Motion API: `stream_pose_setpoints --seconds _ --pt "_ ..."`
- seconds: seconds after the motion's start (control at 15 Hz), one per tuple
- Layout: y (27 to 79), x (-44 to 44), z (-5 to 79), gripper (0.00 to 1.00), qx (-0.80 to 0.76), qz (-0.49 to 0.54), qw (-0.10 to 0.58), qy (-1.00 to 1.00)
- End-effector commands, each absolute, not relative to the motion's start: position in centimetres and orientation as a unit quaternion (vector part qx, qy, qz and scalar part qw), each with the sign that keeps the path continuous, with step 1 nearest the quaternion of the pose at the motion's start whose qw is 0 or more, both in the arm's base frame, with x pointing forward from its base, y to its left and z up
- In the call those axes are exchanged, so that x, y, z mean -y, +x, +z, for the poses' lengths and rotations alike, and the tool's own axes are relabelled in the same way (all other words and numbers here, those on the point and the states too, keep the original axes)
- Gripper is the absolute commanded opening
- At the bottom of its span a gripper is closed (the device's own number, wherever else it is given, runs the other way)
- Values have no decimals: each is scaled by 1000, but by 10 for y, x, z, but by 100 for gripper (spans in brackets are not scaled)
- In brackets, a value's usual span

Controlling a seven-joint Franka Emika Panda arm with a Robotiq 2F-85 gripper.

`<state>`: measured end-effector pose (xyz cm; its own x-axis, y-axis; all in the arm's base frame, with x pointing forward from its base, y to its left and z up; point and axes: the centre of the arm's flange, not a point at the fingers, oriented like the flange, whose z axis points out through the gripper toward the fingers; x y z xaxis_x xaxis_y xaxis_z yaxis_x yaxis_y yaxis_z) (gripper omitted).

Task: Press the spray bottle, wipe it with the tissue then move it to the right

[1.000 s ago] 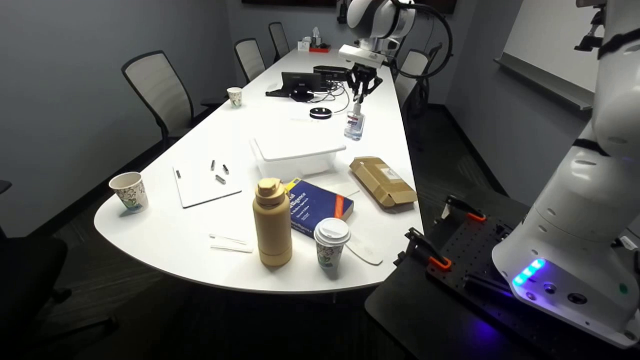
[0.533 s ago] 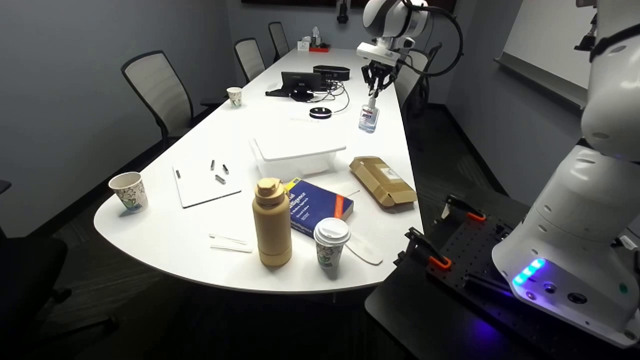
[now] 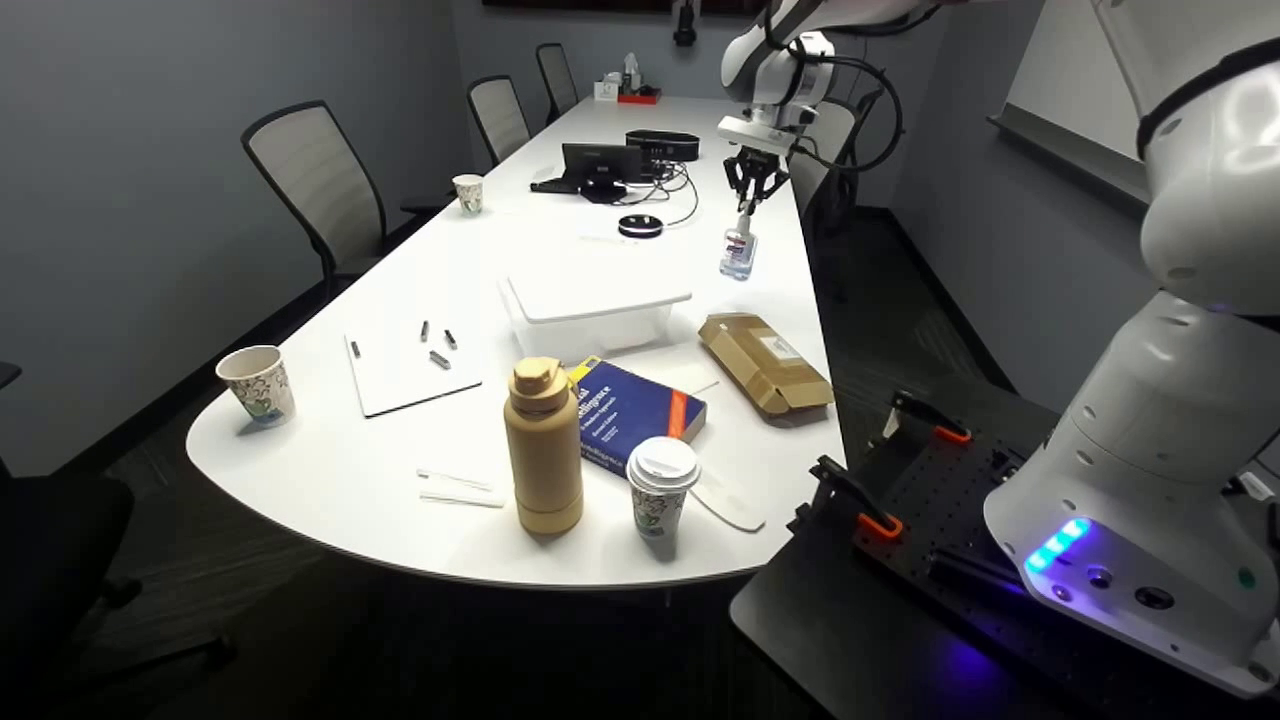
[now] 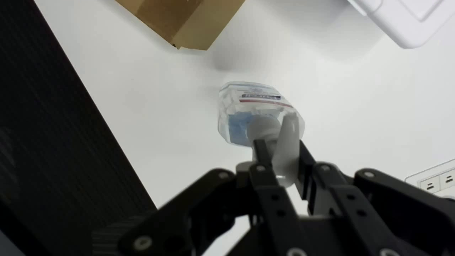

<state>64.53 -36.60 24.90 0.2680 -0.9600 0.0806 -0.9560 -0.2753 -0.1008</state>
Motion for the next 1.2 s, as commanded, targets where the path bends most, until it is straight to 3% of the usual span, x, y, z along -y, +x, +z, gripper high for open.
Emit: stream_pose_setpoints --seconds 0.0,0.27,0.33,0.4,0.87,1.13 --pt "691 394 235 5 -593 -44 25 -804" --pt "699 401 215 5 -590 -32 23 -807" --pt "700 401 213 46 -589 -32 21 -807" --pt "700 400 210 47 -588 -31 21 -808" --pt "700 390 222 97 -579 -45 21 -813" --pt "699 380 239 100 -570 -56 24 -819"
